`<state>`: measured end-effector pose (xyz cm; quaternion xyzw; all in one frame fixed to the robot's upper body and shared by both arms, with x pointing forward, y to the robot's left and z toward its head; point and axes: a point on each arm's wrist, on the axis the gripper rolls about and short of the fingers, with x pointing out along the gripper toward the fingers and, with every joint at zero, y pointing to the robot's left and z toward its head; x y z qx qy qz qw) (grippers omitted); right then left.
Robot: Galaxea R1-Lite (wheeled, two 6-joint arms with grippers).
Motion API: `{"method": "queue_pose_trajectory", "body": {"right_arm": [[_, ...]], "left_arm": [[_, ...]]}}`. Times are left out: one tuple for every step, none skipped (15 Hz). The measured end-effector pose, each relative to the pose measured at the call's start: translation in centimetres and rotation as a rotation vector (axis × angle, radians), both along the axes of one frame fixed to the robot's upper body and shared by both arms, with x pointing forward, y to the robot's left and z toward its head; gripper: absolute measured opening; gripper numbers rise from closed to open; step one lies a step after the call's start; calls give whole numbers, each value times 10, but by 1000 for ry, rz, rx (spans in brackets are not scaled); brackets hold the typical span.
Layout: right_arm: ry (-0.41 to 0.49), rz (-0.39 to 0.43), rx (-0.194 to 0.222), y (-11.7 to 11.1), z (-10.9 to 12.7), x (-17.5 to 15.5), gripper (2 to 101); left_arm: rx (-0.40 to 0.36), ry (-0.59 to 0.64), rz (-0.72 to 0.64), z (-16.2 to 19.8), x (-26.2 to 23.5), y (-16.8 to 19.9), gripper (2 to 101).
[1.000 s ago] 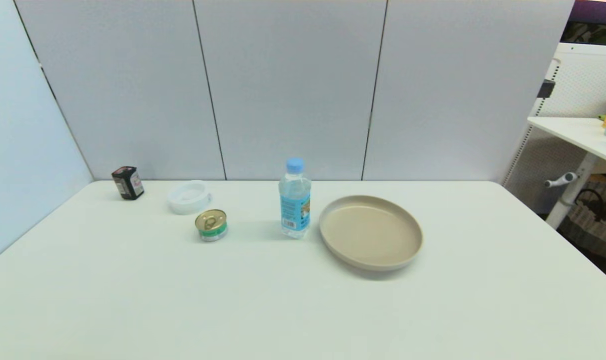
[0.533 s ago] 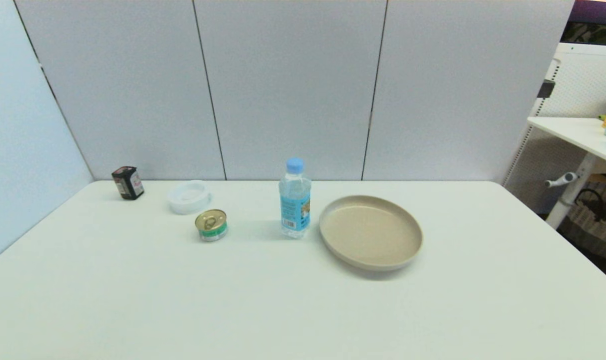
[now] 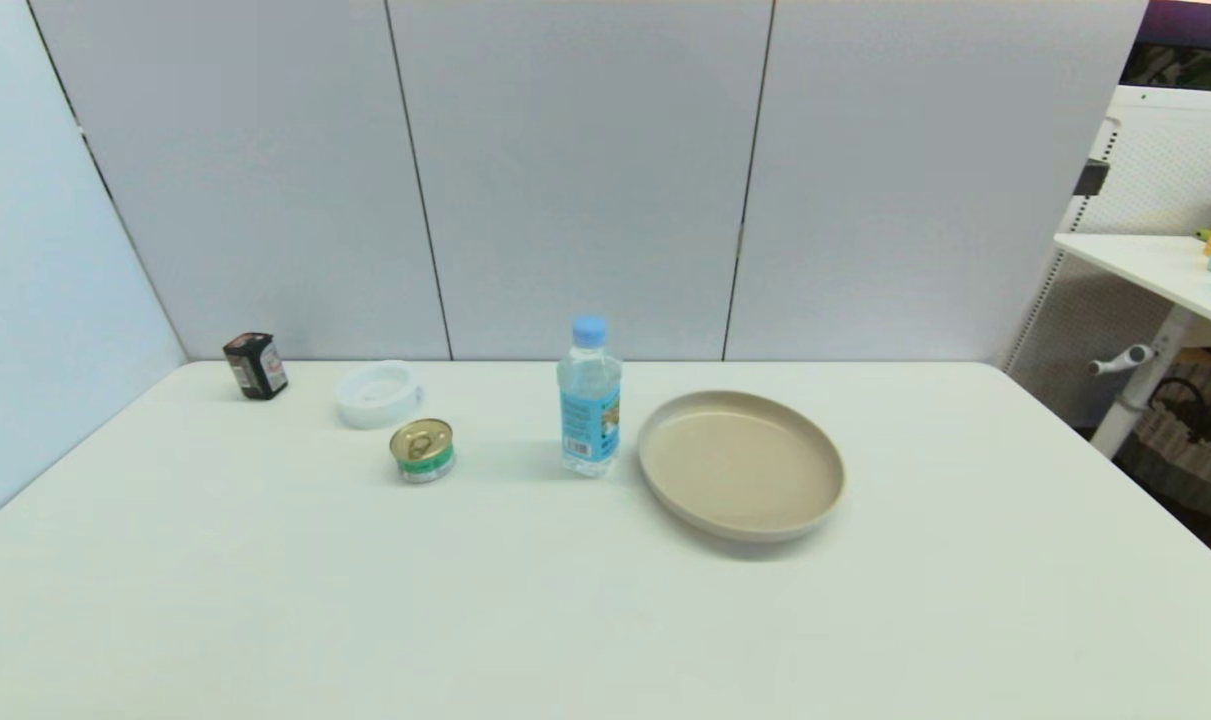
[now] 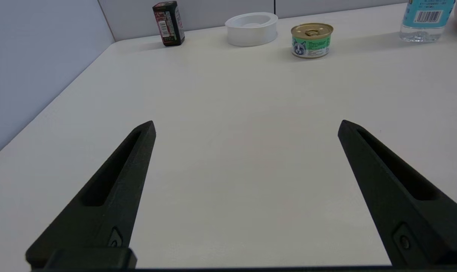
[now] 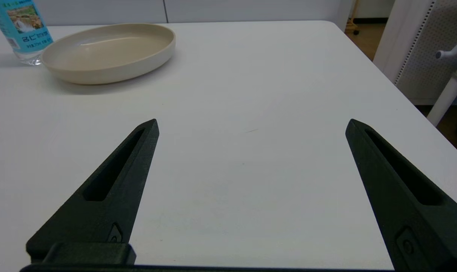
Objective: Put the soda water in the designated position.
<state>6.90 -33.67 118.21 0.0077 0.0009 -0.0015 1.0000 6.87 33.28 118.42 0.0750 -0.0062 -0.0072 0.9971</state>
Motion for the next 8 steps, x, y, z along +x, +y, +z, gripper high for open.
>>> {"method": "queue_pose_trajectory", "body": {"right_arm": [[0, 0, 0, 0, 0, 0, 980], [0, 0, 0, 0, 0, 0, 980], [0, 0, 0, 0, 0, 0, 980], [0, 0, 0, 0, 0, 0, 980], [0, 0, 0, 0, 0, 0, 980], [0, 0, 0, 0, 0, 0, 980], [0, 0, 0, 0, 0, 0, 980], [0, 0, 0, 0, 0, 0, 980]], "left_arm": [[0, 0, 0, 0, 0, 0, 978], [-1, 0, 0, 0, 0, 0, 978], [-4, -1, 0, 0, 0, 0, 978], [-10, -2, -1, 0, 0, 0, 978], [-13, -1, 0, 0, 0, 0, 978], [-13, -1, 0, 0, 0, 0, 978], [-14, -1, 0, 0, 0, 0, 978], [-18, -1, 0, 0, 0, 0, 978]]}}
